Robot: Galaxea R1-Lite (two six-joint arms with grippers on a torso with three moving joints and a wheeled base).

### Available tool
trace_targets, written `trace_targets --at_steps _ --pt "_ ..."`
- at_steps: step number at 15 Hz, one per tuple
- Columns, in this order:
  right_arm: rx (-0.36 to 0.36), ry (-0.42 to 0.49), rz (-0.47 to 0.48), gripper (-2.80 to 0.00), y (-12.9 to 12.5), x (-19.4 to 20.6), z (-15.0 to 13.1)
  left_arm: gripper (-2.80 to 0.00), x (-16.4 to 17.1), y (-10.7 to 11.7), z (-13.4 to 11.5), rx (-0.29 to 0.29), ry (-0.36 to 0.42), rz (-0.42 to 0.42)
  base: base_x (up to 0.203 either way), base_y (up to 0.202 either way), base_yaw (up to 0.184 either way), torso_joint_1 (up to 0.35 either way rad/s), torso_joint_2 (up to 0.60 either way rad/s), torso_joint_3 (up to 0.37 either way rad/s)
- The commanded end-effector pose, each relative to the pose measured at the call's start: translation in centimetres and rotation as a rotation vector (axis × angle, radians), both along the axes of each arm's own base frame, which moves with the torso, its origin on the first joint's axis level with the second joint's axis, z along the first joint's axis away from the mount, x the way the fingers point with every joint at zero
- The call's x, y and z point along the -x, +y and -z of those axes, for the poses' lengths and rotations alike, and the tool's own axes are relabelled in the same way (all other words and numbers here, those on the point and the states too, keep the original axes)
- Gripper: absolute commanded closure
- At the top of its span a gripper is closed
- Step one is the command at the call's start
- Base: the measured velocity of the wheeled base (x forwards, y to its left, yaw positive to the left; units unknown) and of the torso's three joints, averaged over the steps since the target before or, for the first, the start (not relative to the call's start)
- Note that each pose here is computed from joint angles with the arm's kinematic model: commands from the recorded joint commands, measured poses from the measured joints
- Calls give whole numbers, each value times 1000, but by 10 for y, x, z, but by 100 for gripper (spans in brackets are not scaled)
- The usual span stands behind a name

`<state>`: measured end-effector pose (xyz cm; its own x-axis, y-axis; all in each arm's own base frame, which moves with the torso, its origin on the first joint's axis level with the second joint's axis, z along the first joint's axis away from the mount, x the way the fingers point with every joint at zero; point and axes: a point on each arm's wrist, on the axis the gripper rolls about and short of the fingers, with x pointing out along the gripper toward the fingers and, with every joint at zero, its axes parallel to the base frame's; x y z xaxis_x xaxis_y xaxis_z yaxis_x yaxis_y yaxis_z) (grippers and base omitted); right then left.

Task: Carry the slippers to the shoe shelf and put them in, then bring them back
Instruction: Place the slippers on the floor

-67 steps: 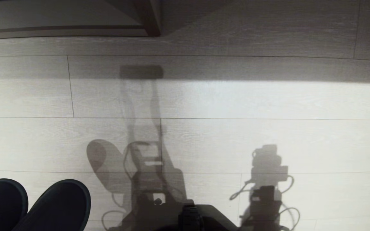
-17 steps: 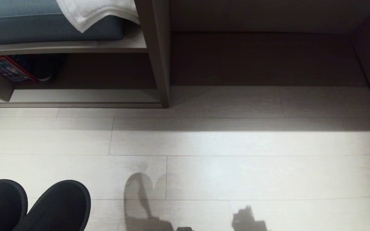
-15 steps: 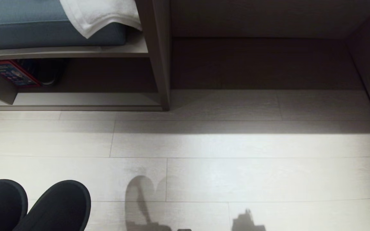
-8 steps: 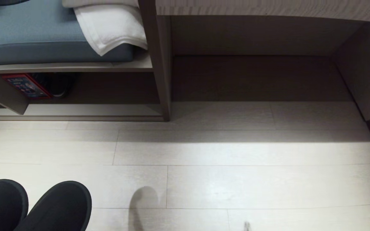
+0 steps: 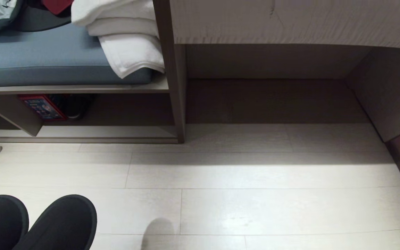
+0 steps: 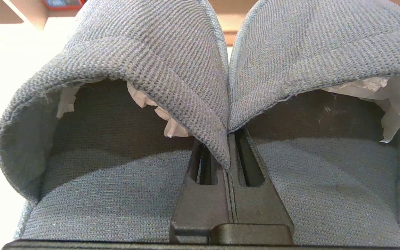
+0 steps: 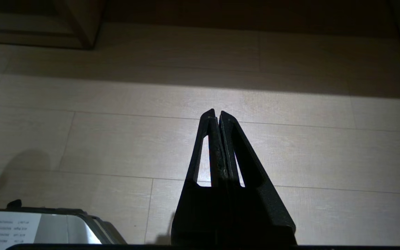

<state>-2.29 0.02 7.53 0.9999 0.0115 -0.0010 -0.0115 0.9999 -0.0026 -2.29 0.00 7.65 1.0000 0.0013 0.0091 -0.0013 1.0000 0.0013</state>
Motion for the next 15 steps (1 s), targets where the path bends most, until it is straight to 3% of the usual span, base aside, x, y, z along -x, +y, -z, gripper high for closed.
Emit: trace_targets --at_steps 1,15 --pt "0 -1 1 0 0 0 0 0 0 0 0 0 -2 1 0 0 0 2 5 198" --pt "0 -1 -1 0 0 0 0 0 0 0 0 -2 -1 1 0 0 0 1 2 203"
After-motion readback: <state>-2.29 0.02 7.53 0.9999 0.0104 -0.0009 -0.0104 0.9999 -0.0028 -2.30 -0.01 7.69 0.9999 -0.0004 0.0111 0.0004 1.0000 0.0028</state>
